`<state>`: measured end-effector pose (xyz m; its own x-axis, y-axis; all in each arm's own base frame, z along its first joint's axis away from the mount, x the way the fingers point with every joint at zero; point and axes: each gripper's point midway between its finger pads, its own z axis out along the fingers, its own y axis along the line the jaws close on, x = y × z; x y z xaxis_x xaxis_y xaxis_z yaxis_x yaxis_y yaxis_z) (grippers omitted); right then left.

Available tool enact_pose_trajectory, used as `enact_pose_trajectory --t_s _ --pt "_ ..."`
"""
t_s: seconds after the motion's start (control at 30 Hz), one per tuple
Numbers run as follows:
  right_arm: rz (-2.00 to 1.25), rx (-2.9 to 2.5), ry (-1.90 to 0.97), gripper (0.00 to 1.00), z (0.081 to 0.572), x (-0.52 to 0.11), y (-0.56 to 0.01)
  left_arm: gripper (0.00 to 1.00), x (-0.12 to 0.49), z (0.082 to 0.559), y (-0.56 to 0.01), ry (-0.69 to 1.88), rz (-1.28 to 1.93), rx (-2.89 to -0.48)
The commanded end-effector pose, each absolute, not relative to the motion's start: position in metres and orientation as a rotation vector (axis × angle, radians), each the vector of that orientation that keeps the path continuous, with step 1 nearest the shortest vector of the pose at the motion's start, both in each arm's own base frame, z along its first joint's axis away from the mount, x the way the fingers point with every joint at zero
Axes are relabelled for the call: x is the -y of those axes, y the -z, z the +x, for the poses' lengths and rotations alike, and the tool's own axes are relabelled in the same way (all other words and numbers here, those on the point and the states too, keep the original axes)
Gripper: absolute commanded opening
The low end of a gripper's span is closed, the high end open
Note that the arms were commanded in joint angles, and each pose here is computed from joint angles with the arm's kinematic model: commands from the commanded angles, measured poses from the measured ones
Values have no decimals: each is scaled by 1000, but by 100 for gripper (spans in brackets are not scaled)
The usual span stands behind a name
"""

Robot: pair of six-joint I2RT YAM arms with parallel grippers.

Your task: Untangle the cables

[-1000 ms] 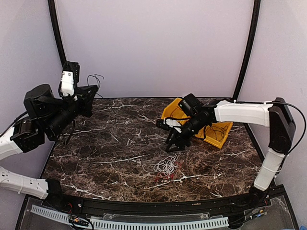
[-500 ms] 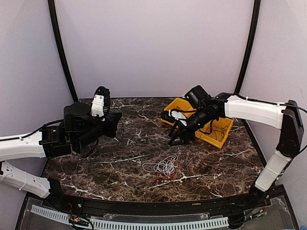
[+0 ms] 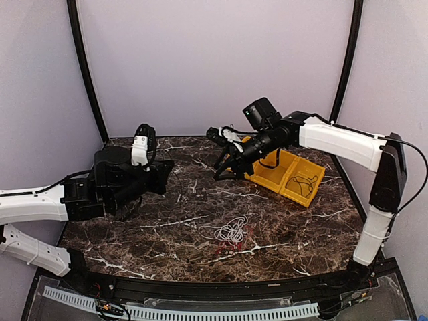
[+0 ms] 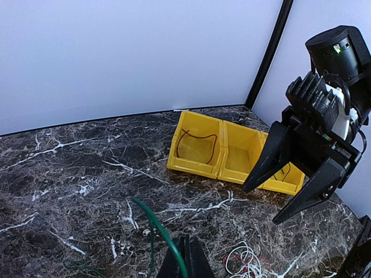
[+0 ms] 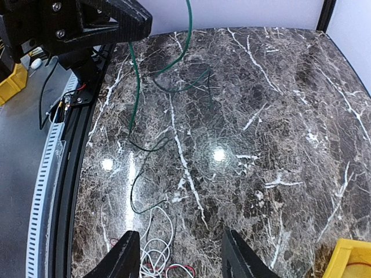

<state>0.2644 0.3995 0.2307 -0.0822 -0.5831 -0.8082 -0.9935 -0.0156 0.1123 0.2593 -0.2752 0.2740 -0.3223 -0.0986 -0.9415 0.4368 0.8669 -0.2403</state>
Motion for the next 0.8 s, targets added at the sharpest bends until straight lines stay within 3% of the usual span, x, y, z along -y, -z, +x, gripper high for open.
enact_pose_trajectory --t_s 0.0,0.77 --pt "-1672 -1668 -1049 50 249 -426 -238 0 270 262 -284 565 213 -1797" --pt "-1666 -1685 -1317 52 227 -499 -238 0 254 261 -299 579 134 -1762"
